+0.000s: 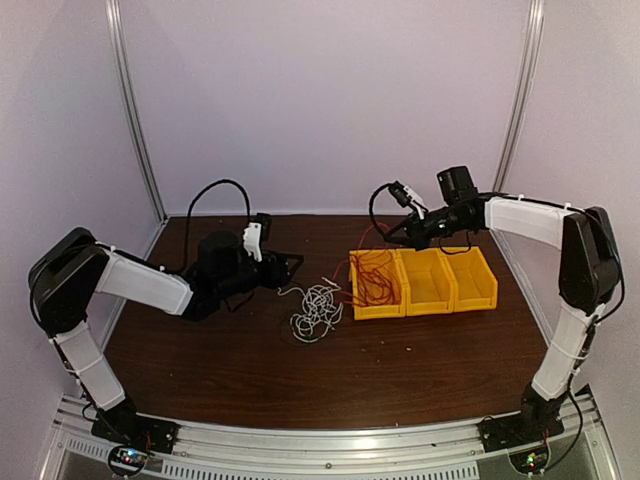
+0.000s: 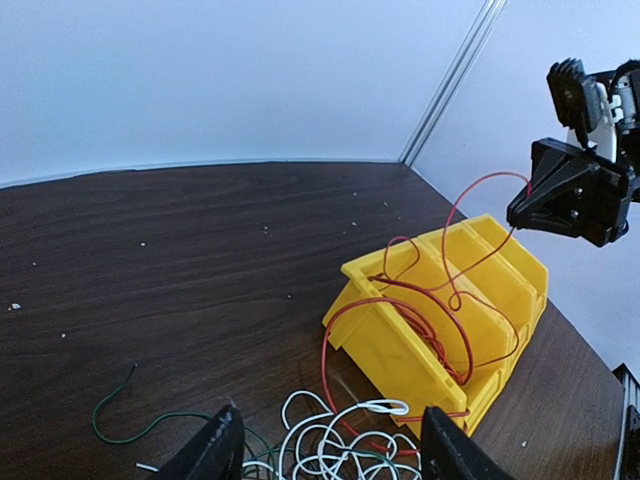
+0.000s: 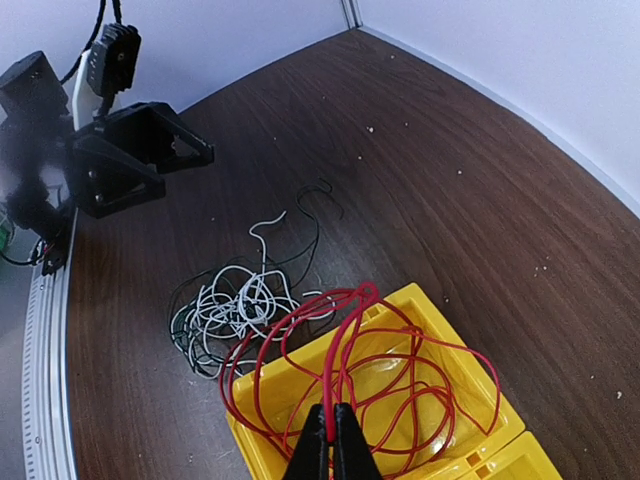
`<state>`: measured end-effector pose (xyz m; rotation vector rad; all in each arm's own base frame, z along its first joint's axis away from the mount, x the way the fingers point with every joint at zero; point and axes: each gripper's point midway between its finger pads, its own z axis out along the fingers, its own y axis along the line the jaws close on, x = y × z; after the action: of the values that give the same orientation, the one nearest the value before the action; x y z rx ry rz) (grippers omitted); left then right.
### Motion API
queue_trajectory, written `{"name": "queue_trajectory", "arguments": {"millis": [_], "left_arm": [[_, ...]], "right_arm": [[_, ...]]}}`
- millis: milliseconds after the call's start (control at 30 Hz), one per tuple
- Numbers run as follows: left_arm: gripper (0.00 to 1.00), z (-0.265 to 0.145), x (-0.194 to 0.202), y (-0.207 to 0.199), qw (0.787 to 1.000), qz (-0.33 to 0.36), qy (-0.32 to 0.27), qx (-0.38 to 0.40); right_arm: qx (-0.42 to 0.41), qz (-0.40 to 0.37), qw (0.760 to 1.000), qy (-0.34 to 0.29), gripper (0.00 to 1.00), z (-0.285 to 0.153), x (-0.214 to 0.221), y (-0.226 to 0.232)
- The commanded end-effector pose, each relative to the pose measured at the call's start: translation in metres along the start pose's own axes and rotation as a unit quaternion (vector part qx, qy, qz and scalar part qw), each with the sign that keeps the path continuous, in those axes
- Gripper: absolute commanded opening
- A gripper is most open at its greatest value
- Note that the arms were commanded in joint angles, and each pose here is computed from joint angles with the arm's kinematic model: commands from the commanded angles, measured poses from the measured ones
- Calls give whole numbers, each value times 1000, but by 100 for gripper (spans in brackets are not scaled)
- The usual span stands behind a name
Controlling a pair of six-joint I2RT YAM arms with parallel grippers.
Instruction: Untangle the cables
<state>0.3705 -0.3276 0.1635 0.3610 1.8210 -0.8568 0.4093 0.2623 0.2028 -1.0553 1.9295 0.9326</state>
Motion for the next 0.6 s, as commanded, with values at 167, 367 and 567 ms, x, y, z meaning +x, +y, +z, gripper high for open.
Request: {"name": "queue_trajectory", "arguments": {"millis": [167, 367, 567], "left_arm": [[61, 1, 5, 11, 1000, -11, 1, -13], [61, 5, 21, 15, 999, -25, 21, -10], [62, 29, 68, 16, 993, -51, 108, 14]], "right_arm": [[50, 5, 994, 99, 0, 50, 50, -15], [107, -3, 983, 151, 0, 67, 72, -28], [155, -2, 972, 178, 0, 60, 77, -42]]}}
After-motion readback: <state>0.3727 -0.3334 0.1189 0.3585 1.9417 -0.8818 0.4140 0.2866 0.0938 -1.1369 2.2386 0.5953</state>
